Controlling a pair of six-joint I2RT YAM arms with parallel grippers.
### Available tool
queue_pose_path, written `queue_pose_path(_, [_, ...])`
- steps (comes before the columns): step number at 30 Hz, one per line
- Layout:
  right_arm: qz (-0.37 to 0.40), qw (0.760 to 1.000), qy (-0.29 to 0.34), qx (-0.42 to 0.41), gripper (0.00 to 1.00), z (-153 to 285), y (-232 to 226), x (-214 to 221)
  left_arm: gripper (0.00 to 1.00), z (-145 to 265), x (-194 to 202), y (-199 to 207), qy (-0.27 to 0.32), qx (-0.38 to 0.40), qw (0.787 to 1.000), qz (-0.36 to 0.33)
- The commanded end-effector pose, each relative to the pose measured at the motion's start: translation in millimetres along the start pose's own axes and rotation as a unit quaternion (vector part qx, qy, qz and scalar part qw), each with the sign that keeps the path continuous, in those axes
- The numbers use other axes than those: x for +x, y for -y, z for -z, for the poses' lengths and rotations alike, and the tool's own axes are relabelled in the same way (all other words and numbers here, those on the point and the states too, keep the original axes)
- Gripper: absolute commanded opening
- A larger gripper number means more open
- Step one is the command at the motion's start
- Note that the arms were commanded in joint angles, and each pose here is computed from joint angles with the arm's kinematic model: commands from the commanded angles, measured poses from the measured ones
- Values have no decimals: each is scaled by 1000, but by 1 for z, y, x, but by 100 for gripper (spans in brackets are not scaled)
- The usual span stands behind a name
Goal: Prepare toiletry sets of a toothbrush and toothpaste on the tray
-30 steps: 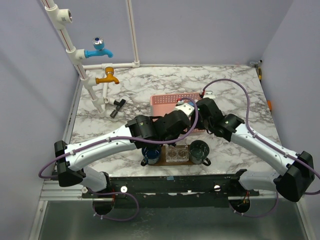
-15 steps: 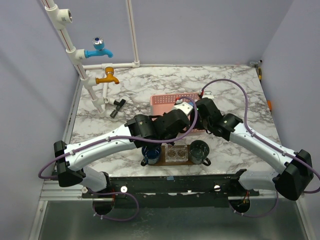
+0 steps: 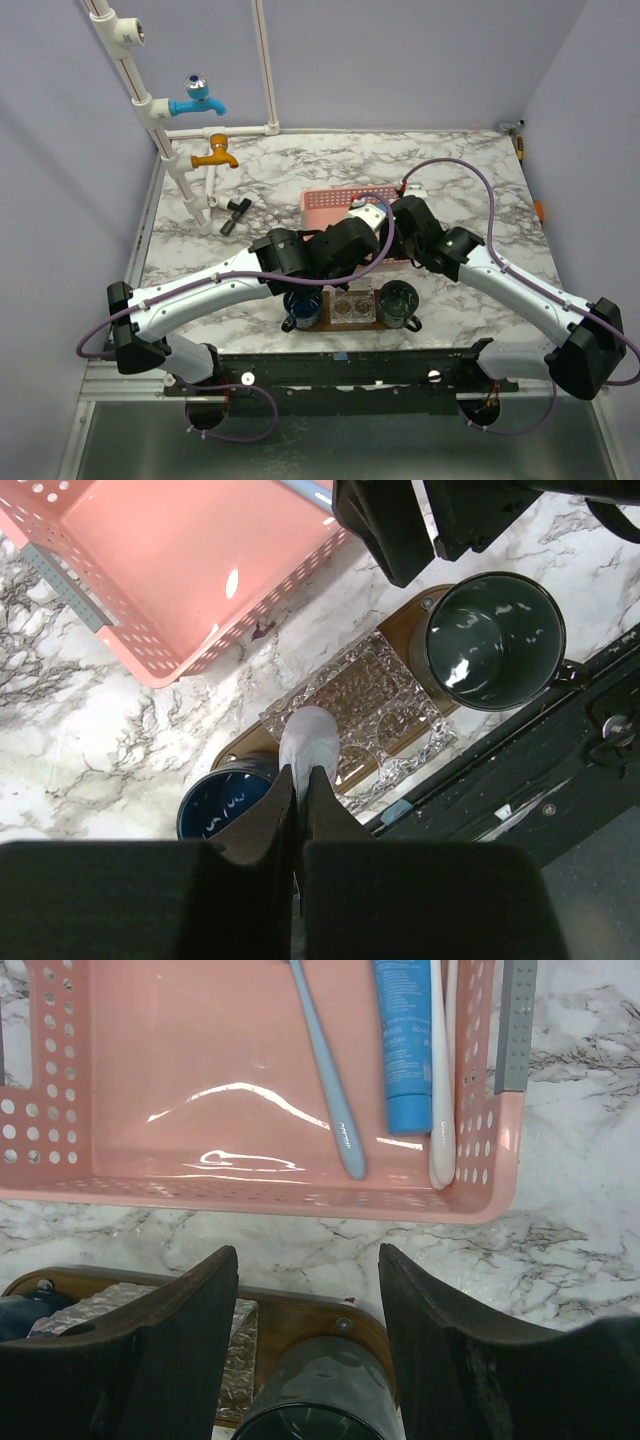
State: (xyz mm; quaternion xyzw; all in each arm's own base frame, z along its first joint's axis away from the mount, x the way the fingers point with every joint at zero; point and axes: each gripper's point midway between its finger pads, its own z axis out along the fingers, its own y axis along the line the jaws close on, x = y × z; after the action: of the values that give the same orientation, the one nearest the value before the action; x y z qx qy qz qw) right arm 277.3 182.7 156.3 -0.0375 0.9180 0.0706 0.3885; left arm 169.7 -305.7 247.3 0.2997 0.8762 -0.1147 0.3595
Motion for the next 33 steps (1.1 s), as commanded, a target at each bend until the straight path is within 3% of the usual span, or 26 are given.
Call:
queue_pose_path(1, [0, 1000, -8, -7, 62, -6, -2, 6, 0, 13, -10, 4, 26, 27, 999, 20])
queue_pose_path(33, [-1, 1000, -18, -8, 62, -9, -2, 14, 0, -16, 8, 2, 11, 10, 1000, 16])
